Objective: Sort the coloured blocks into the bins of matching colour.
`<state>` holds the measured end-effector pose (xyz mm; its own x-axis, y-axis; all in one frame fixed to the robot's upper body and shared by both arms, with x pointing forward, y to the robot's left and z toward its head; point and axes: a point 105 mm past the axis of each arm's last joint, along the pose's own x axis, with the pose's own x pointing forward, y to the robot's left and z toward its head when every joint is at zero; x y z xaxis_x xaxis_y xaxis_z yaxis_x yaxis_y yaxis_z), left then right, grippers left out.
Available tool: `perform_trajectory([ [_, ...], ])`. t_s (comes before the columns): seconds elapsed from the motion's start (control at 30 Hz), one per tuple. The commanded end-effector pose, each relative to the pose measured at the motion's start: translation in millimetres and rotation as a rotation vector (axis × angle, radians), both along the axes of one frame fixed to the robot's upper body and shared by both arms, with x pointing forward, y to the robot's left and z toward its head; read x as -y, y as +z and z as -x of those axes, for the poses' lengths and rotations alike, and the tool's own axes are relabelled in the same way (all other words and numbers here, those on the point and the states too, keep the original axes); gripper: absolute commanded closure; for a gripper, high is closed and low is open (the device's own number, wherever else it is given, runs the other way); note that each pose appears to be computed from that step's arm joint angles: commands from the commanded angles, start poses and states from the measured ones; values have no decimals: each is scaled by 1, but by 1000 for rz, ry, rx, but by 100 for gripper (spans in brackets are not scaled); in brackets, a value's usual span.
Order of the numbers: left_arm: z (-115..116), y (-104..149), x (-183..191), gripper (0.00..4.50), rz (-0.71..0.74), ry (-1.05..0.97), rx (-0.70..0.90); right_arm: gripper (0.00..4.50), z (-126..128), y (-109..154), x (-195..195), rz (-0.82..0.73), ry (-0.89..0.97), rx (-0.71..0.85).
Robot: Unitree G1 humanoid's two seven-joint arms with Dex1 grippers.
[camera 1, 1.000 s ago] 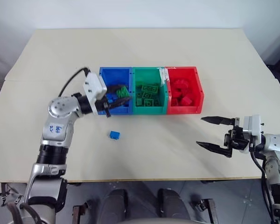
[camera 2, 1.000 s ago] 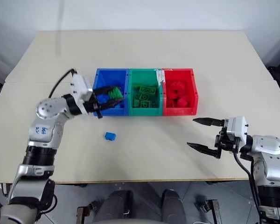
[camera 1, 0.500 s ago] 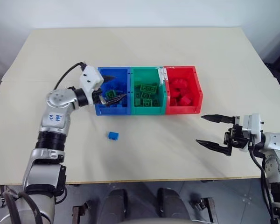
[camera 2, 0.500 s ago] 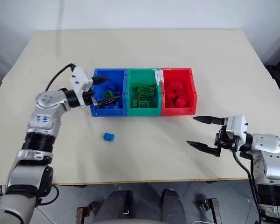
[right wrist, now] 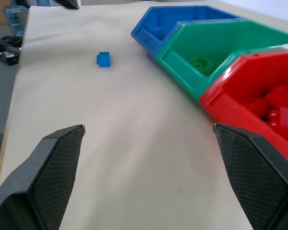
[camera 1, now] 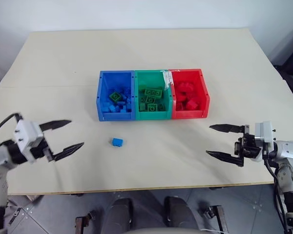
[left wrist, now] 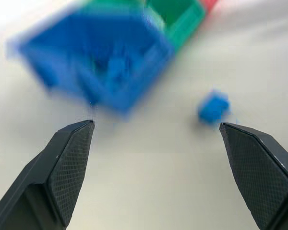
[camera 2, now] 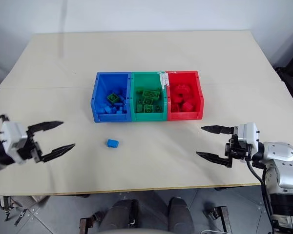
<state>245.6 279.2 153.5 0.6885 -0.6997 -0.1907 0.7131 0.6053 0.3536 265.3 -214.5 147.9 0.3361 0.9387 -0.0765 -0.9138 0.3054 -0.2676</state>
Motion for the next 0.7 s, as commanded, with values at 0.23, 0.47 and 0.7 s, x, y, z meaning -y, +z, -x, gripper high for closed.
perform_trajectory([
  [0.23,9,-8,9,6,0,-3,49,0,-8,7,-6,-6,28,50],
  [0.47,-13,-6,75,6,53,-167,81,0,-12,8,-7,-1,28,66],
  [0.7,-33,-33,115,6,-33,-325,23,0,-14,8,-8,7,25,71],
])
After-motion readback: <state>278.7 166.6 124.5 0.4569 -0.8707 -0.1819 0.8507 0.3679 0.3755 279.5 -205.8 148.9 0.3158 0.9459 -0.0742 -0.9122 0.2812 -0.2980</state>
